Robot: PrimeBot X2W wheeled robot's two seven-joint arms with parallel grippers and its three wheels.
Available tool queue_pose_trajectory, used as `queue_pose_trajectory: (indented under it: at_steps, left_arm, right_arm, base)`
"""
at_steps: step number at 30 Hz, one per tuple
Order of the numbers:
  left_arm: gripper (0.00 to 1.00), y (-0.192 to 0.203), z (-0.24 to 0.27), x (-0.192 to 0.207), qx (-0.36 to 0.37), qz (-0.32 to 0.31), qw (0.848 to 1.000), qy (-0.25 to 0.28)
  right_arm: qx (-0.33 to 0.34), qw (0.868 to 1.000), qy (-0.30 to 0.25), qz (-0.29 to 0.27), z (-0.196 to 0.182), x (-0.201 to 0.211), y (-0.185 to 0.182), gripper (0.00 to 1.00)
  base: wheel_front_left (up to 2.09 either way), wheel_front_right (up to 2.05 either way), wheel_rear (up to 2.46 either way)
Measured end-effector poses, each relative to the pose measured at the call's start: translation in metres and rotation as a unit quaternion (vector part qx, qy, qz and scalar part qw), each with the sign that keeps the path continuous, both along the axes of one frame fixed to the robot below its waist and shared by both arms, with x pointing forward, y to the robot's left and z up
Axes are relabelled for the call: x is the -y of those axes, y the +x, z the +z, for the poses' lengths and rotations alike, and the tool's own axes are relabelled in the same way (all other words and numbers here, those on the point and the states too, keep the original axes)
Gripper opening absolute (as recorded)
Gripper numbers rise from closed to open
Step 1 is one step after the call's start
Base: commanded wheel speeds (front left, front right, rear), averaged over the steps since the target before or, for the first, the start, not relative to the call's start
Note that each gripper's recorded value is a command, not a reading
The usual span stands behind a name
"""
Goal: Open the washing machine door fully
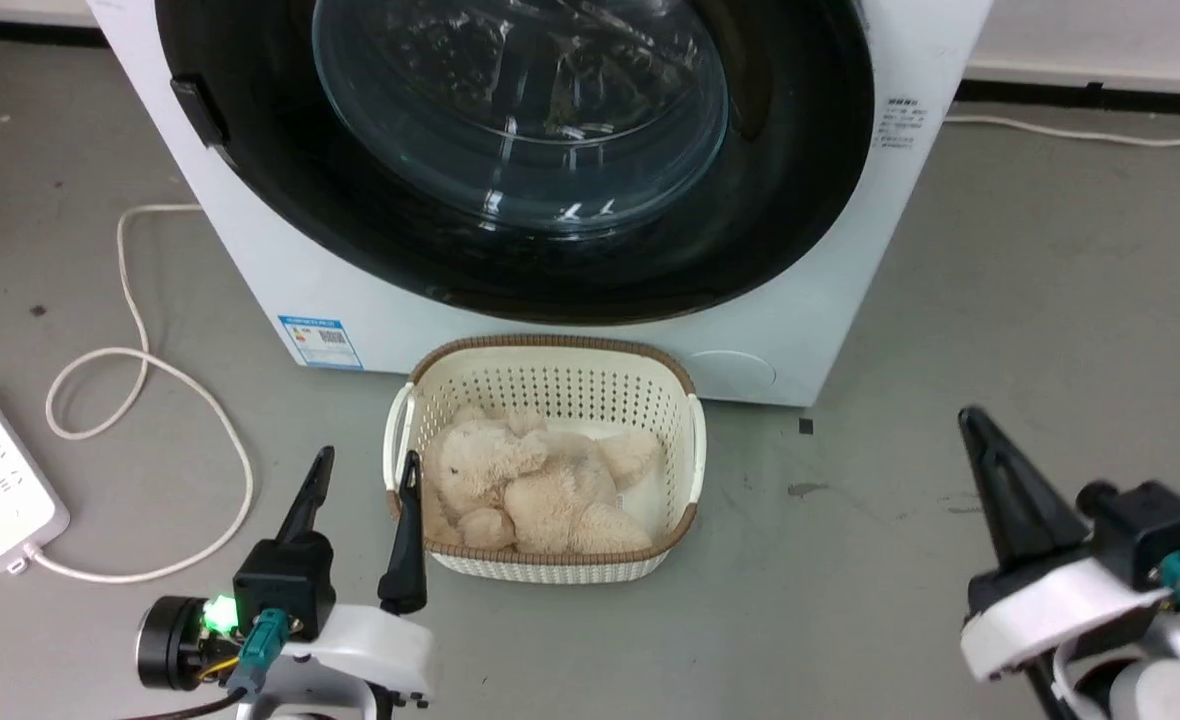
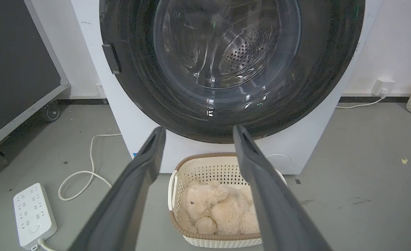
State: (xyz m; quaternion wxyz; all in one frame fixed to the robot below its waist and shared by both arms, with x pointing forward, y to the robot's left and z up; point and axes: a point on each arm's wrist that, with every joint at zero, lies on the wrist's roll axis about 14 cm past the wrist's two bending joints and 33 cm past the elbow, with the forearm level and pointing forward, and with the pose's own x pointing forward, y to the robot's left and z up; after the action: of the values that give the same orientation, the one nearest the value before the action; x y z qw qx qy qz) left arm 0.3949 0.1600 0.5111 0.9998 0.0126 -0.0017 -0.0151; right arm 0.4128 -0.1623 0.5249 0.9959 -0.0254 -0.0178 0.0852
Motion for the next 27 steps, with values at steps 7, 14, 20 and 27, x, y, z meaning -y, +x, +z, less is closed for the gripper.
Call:
queue_pose_trajectory:
  at_steps: [7, 14, 20, 27]
  left_arm:
    - [1.00, 0.006, -0.001, 0.000, 0.004, 0.002, 1.000, 0.000]
    - [1.00, 0.013, 0.000, 0.001, 0.012, 0.003, 1.000, 0.000]
    - [1.00, 0.017, -0.004, 0.001, 0.012, 0.004, 1.000, 0.000]
    - [1.00, 0.026, -0.005, 0.000, 0.017, 0.008, 1.000, 0.002]
  right_arm:
    - [0.014, 0.999, 0.033, 0.002, 0.015, 0.004, 0.023, 0.00]
    - [0.020, 0.997, 0.074, 0.003, 0.030, 0.009, 0.050, 0.00]
    - [0.016, 0.992, 0.121, 0.006, 0.039, 0.010, 0.076, 0.00]
    - [-0.004, 0.984, 0.180, 0.011, 0.042, 0.009, 0.110, 0.00]
  base:
    - [0.00, 0.00, 0.00]
    - [0.00, 0.00, 0.00]
    - [0.00, 0.00, 0.00]
    - [0.00, 0.00, 0.00]
